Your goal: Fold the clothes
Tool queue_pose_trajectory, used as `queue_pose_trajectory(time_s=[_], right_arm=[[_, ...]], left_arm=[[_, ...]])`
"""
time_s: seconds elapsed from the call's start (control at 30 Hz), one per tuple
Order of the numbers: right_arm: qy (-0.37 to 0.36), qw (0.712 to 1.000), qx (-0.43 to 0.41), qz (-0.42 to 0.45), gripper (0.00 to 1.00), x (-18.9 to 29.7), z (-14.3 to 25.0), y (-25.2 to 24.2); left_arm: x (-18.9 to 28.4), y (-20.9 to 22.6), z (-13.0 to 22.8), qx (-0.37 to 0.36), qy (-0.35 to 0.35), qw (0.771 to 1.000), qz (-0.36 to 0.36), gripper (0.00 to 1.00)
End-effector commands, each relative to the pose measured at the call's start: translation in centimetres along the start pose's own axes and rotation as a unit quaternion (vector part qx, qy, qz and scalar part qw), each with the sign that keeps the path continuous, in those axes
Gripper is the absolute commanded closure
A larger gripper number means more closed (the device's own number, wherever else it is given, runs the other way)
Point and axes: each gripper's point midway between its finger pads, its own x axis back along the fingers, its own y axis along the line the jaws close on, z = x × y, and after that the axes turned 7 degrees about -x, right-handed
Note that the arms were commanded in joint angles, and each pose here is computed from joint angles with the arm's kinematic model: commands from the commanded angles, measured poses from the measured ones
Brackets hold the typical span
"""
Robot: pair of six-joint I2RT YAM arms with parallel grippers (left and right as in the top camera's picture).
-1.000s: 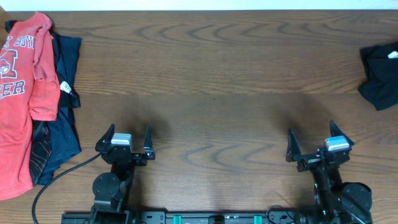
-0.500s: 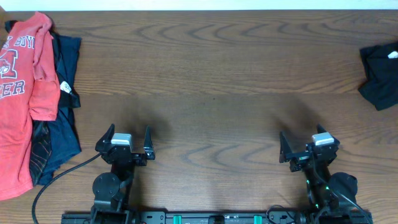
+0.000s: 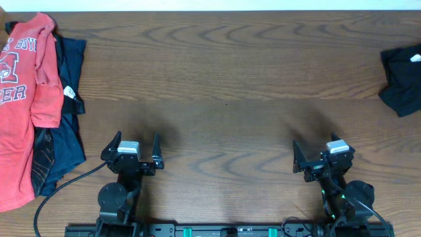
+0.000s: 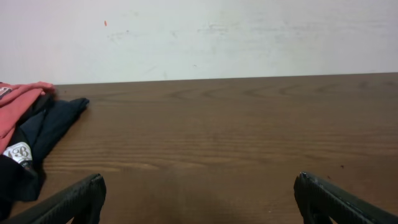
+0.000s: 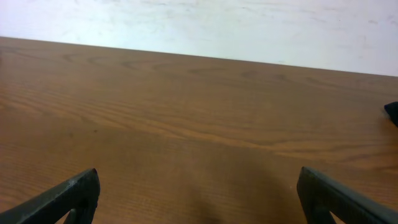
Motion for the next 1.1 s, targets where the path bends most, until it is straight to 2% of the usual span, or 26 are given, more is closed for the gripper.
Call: queue_pose_trajectory(time_s=[0.0, 0.17, 1.07], right_arm=[[-0.001, 1.000, -0.007, -0.004, 0.01, 0.0, 0.1, 0.1], [0.001, 0.998, 0.045, -0.053, 0.01, 0.1, 0.3, 1.8], [-0.004, 1.000, -0.018, 0.011, 0.01, 0.0, 0.0, -0.4]], left_arm=[[-0.1, 0.1, 1.7, 0.003, 0.025, 1.000, -0.006, 0.02], [-0.1, 0.1, 1.7, 0.003, 0.025, 1.000, -0.006, 0.02], [-0.1, 0.1, 1.7, 0.003, 0.025, 1.000, -0.005, 0.02]])
